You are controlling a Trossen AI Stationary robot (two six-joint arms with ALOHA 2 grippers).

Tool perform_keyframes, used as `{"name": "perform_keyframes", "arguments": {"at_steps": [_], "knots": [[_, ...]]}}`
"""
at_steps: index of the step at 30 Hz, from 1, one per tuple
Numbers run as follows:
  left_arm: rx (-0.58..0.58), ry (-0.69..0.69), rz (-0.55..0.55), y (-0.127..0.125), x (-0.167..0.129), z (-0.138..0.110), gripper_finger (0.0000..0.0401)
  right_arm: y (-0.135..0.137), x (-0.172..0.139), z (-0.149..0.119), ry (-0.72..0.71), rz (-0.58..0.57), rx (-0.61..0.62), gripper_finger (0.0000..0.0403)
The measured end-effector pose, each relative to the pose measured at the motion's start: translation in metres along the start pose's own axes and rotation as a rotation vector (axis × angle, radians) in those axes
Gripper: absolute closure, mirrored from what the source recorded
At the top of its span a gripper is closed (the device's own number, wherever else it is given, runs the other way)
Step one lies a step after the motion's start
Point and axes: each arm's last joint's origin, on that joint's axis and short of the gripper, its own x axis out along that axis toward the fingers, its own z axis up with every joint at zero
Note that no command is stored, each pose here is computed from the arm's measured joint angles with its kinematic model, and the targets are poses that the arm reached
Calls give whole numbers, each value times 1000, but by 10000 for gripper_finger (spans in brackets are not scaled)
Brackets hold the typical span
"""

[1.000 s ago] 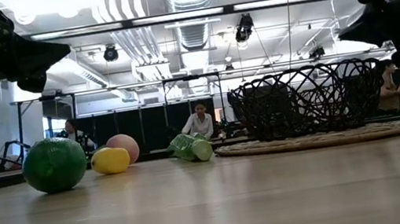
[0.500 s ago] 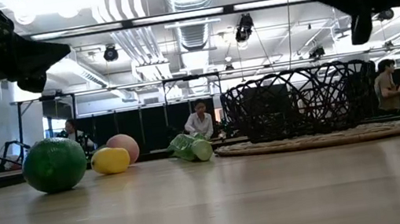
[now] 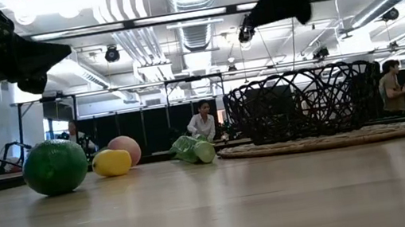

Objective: Build produce basket
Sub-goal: Put the green lettuce into the wire basket

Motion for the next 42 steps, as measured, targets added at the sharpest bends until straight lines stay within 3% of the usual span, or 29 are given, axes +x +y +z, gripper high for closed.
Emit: {"name": "perform_keyframes", "arguments": {"at_steps": [8, 16, 27, 35, 42], "knots": [[0, 0, 0, 0, 0, 0, 401, 22, 71, 73, 264, -116, -154, 233], [0, 0, 0, 0, 0, 0, 401, 6, 163, 102, 466, -162, -218, 148], [0, 0, 0, 0, 0, 0, 401, -32, 257, 81, 707, -201, -199, 82], [0, 0, 0, 0, 0, 0, 401, -70, 270, 59, 754, -300, -55, 78], [0, 0, 0, 0, 0, 0, 401, -75, 283, 37, 787, -258, -11, 80]]}}
